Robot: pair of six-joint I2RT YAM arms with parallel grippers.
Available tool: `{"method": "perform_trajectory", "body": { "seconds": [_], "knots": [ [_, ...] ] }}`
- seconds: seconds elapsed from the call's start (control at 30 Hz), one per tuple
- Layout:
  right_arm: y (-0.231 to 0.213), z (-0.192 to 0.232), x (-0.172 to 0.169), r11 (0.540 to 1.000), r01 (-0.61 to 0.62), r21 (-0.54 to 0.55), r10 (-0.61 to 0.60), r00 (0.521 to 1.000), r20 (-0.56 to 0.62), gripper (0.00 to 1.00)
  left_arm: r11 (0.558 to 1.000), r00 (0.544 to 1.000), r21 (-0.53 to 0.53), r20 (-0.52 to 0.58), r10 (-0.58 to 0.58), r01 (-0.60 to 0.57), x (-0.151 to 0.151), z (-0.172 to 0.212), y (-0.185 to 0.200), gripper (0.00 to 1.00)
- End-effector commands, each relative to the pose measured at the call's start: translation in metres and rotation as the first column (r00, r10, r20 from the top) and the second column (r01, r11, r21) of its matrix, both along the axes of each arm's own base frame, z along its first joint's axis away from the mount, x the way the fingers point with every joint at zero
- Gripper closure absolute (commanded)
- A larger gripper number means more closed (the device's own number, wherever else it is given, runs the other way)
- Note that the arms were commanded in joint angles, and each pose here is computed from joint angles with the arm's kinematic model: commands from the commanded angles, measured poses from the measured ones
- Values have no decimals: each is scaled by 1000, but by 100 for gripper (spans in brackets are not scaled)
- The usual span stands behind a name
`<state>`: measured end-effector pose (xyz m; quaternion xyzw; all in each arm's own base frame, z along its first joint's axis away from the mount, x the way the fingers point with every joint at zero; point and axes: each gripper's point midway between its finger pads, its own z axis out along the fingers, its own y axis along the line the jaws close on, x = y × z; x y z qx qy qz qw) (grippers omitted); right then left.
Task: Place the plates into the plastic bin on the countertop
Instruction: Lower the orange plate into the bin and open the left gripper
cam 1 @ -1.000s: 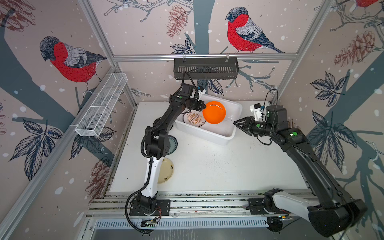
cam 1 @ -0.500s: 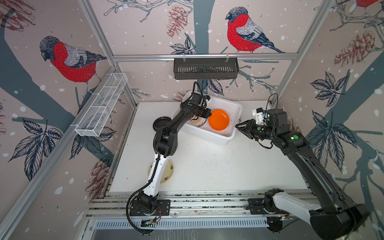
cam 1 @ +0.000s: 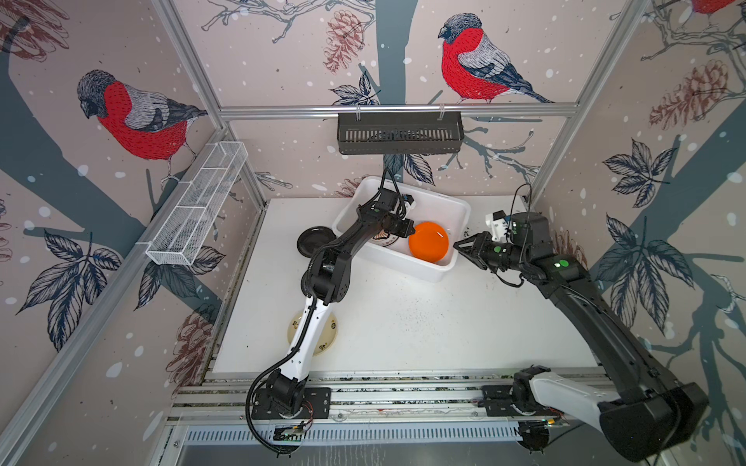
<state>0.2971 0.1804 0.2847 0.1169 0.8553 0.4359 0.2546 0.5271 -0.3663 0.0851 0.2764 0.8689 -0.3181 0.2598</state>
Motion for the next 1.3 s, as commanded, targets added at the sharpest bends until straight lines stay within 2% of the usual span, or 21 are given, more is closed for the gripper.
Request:
{"method": "perform_trajectory", "body": {
  "seconds": [0.0, 0.33, 0.53, 1.27],
  "knots": [
    [1, 5, 1, 1000, 4, 22, -4, 1000, 21, 69, 1000, 1000, -10, 24, -17, 18, 3, 2, -4, 100],
    [1, -2, 1, 1000, 4, 27, -5, 1000, 12, 69, 1000, 1000, 12, 25, -13, 12, 5, -10, -3, 96],
    [3, -6, 4, 1000, -4, 24, 4, 1000, 5, 69, 1000, 999, 18, 29, 12, -13, 9, -9, -1, 90],
    [4, -10, 8, 1000, -6, 24, 6, 1000, -5, 69, 1000, 1000, 19, 12, -3, 3, 7, -23, -3, 80]
  ]
}}
